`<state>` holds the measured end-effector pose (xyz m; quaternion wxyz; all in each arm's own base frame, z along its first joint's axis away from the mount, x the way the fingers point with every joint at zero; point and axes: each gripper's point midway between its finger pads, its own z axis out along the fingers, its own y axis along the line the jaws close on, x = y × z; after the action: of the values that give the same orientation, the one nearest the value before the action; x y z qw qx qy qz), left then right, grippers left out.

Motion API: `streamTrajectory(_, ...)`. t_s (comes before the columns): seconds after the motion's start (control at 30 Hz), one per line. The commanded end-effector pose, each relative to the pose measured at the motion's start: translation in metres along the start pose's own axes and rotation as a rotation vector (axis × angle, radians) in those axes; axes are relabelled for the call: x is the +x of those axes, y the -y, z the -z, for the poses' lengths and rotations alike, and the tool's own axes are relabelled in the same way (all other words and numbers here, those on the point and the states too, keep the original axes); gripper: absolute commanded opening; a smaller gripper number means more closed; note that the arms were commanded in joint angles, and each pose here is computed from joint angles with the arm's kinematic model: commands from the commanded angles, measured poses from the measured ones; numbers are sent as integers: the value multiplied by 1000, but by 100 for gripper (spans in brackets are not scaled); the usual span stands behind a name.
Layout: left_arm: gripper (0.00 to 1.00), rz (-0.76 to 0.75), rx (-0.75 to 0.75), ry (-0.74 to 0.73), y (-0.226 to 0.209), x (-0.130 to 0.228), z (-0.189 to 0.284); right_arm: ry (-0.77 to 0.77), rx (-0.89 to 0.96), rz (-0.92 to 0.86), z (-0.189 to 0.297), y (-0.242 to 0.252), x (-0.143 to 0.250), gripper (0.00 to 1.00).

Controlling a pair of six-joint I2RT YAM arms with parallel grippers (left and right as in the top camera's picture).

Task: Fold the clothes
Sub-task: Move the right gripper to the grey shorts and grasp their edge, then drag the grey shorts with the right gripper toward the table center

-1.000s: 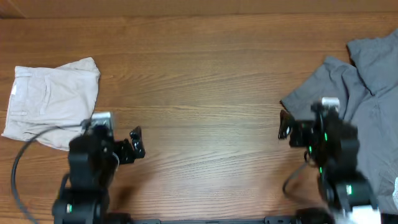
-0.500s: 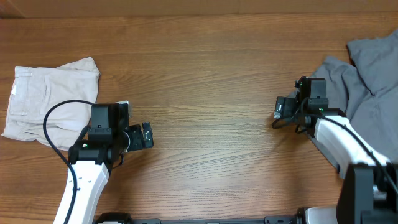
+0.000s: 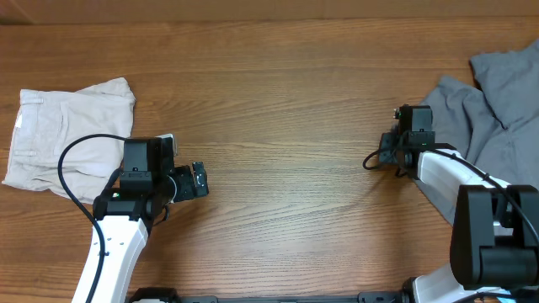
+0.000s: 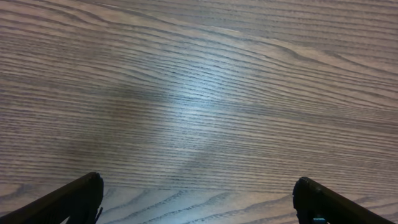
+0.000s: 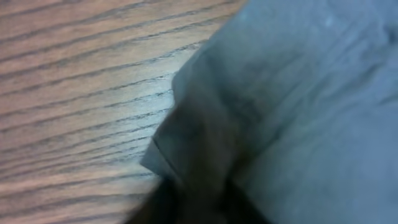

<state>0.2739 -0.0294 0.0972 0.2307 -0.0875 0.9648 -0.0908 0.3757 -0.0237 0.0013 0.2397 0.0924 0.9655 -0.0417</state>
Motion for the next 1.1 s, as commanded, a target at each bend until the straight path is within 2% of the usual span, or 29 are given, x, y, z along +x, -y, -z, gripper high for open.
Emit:
streamTrajectory(0.0, 100, 21, 17, 25, 4, -10, 5, 33, 0, -9, 4, 0, -14, 4)
streamTrajectory(0.13, 100, 21, 16, 28, 4, -10, 5, 88, -71, 6, 31, -19, -44, 4)
streamTrajectory(0.3, 100, 18, 22, 47, 5, -15, 5, 294, -404, 162, 144, -131, -122, 4)
streamTrajectory(0.47, 100, 17, 23, 52, 5, -16, 5, 630, -555, 237, 246, -216, -183, 4)
streamTrajectory(0.5, 100, 17, 23, 52, 5, -16, 5, 674, -557, 233, 254, -221, -188, 15)
streamTrajectory(0.53, 100, 17, 23, 53, 5, -17, 5, 710, -547, 220, 260, -224, -193, 49)
streamTrajectory(0.57, 100, 17, 23, 54, 5, -17, 5, 719, -531, 197, 261, -222, -195, 67)
streamTrajectory(0.6, 100, 17, 24, 54, 5, -17, 5, 713, -517, 187, 259, -220, -195, 93)
streamTrajectory(0.63, 100, 17, 24, 54, 5, -17, 5, 701, -505, 188, 256, -218, -193, 100)
streamTrajectory(0.77, 100, 15, 69, 47, 13, -16, 6, 578, -323, 161, 222, -175, -180, 100)
streamTrajectory(0.87, 100, 7, 159, 47, 29, -18, 7, 492, -110, 88, 209, -121, -167, 100)
streamTrajectory(1.0, 100, 24, 334, 43, 61, -21, 15, 444, 1, -25, 224, -66, -154, 100)
streamTrajectory(1.07, 100, 18, 407, 32, 79, -19, 19, 439, -5, -65, 234, -53, -151, 100)
